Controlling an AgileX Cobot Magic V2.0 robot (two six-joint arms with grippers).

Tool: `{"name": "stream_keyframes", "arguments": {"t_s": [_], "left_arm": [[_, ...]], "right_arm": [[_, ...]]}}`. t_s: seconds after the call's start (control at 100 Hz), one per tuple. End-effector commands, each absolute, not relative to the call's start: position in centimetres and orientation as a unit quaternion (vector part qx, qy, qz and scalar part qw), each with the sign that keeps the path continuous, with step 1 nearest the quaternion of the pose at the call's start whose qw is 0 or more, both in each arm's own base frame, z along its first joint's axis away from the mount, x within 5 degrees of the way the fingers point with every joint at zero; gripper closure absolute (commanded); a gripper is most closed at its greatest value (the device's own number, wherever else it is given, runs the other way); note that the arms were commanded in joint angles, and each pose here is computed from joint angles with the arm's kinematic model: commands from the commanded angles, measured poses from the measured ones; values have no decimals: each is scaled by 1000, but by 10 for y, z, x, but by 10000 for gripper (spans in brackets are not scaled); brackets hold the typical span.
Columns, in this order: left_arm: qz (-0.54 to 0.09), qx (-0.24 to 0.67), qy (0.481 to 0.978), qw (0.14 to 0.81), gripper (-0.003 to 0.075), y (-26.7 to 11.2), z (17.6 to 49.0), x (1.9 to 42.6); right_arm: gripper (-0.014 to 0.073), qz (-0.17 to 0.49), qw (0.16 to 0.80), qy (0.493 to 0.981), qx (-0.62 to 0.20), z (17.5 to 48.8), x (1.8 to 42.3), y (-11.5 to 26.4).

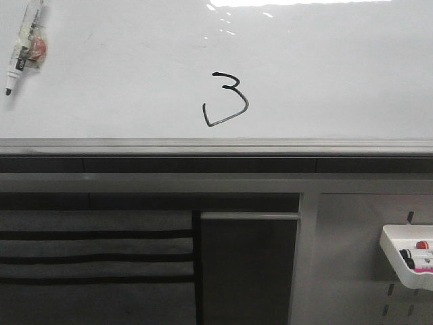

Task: Write number 3 on whiteboard

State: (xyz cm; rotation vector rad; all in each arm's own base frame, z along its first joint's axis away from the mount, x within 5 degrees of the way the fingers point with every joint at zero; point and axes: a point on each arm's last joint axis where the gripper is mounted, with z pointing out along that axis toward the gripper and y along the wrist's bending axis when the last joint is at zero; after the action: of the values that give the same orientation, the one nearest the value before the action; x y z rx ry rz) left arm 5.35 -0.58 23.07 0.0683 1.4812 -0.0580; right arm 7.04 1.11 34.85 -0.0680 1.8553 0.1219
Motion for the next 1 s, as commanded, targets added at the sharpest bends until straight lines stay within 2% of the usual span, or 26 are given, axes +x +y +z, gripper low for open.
{"name": "stream_keyframes", "arguments": {"t_s": [0.0, 0.15, 0.18, 0.99], "left_arm": [[-20, 5, 632, 775, 738, -1, 238, 48], [-36, -10, 642, 766, 738, -2, 217, 53], [-32, -4, 656, 754, 738, -2, 214, 53], [-26, 1, 657, 753, 738, -2, 214, 53]], "right_arm": [[669, 49, 636, 770, -20, 363, 72, 10], [669, 49, 635, 771, -20, 362, 72, 10], [669, 49, 635, 771, -20, 362, 72, 10], [669, 49, 635, 771, -20, 362, 72, 10]]}}
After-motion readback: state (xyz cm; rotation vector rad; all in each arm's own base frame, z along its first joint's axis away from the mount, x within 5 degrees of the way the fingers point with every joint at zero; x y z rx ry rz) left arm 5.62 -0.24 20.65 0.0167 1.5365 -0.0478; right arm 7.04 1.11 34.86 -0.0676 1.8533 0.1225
